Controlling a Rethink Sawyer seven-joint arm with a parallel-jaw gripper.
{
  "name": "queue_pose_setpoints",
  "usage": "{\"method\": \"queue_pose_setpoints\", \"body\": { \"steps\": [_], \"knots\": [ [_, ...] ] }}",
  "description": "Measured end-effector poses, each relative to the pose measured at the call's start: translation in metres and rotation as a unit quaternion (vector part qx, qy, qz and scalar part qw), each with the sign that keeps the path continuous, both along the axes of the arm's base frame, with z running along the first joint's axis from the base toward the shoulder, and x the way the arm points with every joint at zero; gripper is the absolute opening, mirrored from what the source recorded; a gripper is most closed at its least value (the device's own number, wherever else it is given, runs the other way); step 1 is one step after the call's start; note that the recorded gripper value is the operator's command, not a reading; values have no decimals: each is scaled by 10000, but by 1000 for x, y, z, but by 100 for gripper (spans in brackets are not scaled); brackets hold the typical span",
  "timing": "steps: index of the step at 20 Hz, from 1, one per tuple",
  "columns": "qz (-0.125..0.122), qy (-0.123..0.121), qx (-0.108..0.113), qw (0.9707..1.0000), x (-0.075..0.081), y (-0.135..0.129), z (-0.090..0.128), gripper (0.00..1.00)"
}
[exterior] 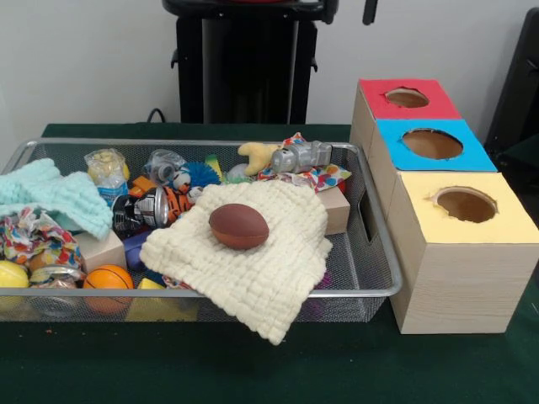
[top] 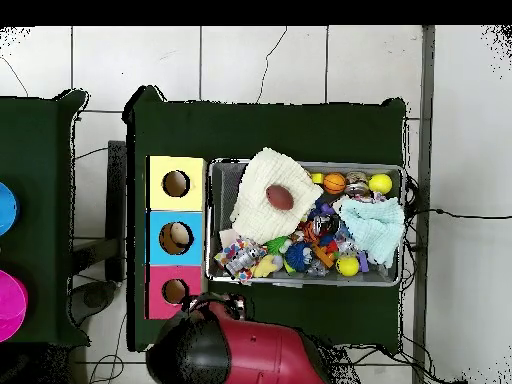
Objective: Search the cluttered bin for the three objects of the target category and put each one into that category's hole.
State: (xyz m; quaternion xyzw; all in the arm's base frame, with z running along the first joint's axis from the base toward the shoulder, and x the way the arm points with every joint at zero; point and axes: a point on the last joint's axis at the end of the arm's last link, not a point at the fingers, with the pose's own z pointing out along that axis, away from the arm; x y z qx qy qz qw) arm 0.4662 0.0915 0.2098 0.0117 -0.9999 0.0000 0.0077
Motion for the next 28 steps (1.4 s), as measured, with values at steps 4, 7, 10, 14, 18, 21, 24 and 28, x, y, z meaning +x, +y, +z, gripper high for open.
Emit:
{"method": "queue_pose_setpoints", "body": {
  "steps": [4,7,10,14,18,21,24,28],
  "knots": [
    [-242,56,-14,9997,3,-28,-7,100],
    [-394,87,-13,9992,5,-50,-14,100],
    [-507,134,5,9986,6,-69,-20,100],
    [-547,192,3,9983,7,-95,-31,100],
    [-506,211,-45,9985,8,-121,-42,100],
    [-445,191,-94,9988,9,-142,-50,100],
    [-375,151,-154,9991,9,-162,-58,100],
    [-242,110,-223,9994,9,-187,-69,100]
  ]
}}
